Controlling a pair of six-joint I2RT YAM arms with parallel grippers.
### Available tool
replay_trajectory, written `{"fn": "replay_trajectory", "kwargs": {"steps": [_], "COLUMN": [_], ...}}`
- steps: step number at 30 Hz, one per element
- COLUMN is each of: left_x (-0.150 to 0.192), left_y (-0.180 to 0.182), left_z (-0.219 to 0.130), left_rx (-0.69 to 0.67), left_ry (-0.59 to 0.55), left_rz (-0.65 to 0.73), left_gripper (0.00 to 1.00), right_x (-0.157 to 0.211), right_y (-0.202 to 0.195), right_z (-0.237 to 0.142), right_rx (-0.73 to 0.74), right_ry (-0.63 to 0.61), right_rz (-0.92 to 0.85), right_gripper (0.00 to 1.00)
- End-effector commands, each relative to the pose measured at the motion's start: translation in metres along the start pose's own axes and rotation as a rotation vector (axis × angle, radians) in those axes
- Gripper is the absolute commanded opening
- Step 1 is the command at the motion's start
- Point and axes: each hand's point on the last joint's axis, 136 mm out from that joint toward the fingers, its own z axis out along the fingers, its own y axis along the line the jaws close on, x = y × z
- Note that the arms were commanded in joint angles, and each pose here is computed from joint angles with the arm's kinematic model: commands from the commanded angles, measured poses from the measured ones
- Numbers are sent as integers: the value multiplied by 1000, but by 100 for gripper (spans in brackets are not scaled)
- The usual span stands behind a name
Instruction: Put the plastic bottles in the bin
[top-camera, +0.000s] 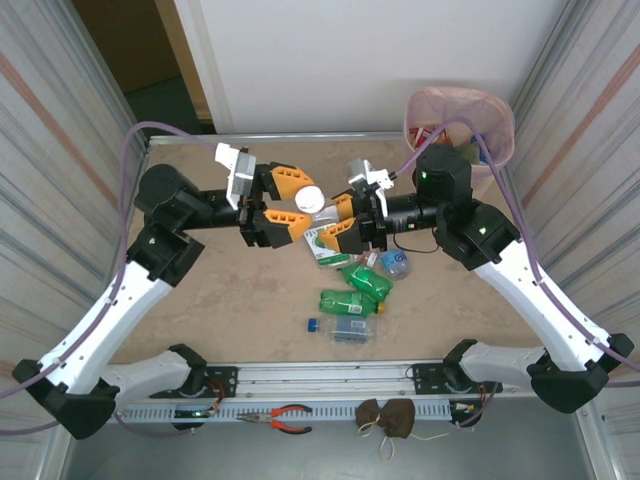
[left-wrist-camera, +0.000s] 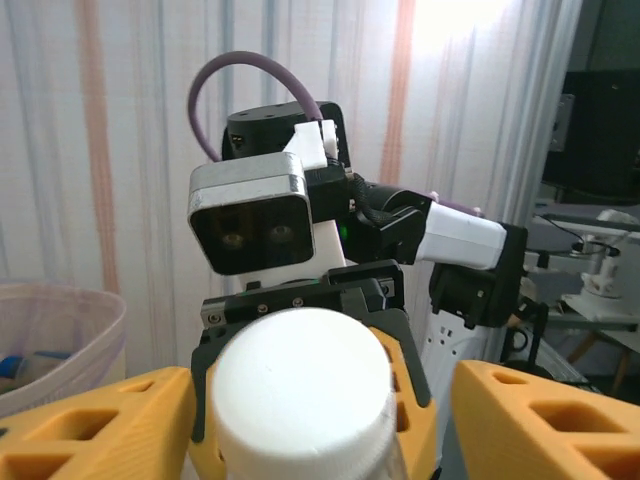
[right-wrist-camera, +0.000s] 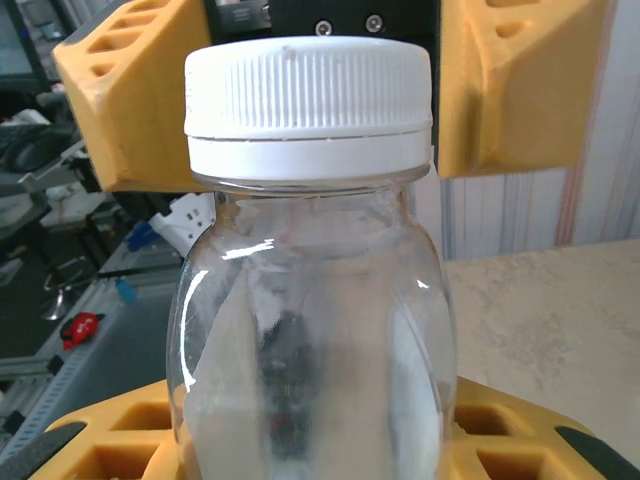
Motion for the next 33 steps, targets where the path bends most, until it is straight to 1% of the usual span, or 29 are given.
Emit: {"fn": "replay_trajectory", "kwargs": {"steps": [1, 3, 5, 7, 9, 12, 15, 17, 19, 21, 22, 23, 26, 30, 33], "left_x": [0, 1, 3, 5, 6, 9, 11, 12, 14, 16, 17, 18, 20, 24, 26], "left_y": [7, 9, 13, 15, 14, 11, 10, 10, 11, 12, 12, 13, 15, 17, 20], "left_z": [-13, -20, -28, -35, -40, -42, -43, -44, -44, -43, -43, -43, -42, -42, -41], "left_rx": [-128, -178, -235, -285, -304, -307, -307, -307, -307, -309, -308, -309, -311, -315, -320], "left_ry": [-4, -9, -12, -15, -21, -22, -20, -19, -17, -13, -11, -9, -2, 6, 10], "left_rz": [51, 57, 60, 63, 65, 59, 52, 49, 44, 39, 37, 35, 28, 23, 21], "left_gripper": [73, 76, 76, 76, 77, 77, 77, 77, 77, 77, 77, 77, 77, 77, 77], "right_x": [-18, -22, -27, -34, -40, -43, -40, -35, -28, -18, -6, -10, 15, 54, 82], "right_y": [-8, -20, -35, -57, -83, -127, -169, -190, -210, -229, -241, -244, -268, -293, -304], "right_z": [-19, -31, -46, -67, -92, -136, -184, -209, -229, -251, -260, -270, -292, -313, -320], "right_rx": [96, 154, 235, 345, 480, 691, 885, 972, 1025, 1099, 1130, 1166, 1251, 1344, 1376], "right_ry": [-36, -46, -58, -81, -109, -146, -184, -201, -211, -210, -196, -197, -138, 15, 133], "right_rz": [-35, -24, -9, 15, 57, 151, 275, 351, 424, 506, 555, 562, 667, 775, 851], "right_gripper": [35, 35, 36, 36, 36, 35, 31, 30, 33, 33, 33, 33, 33, 33, 33]}}
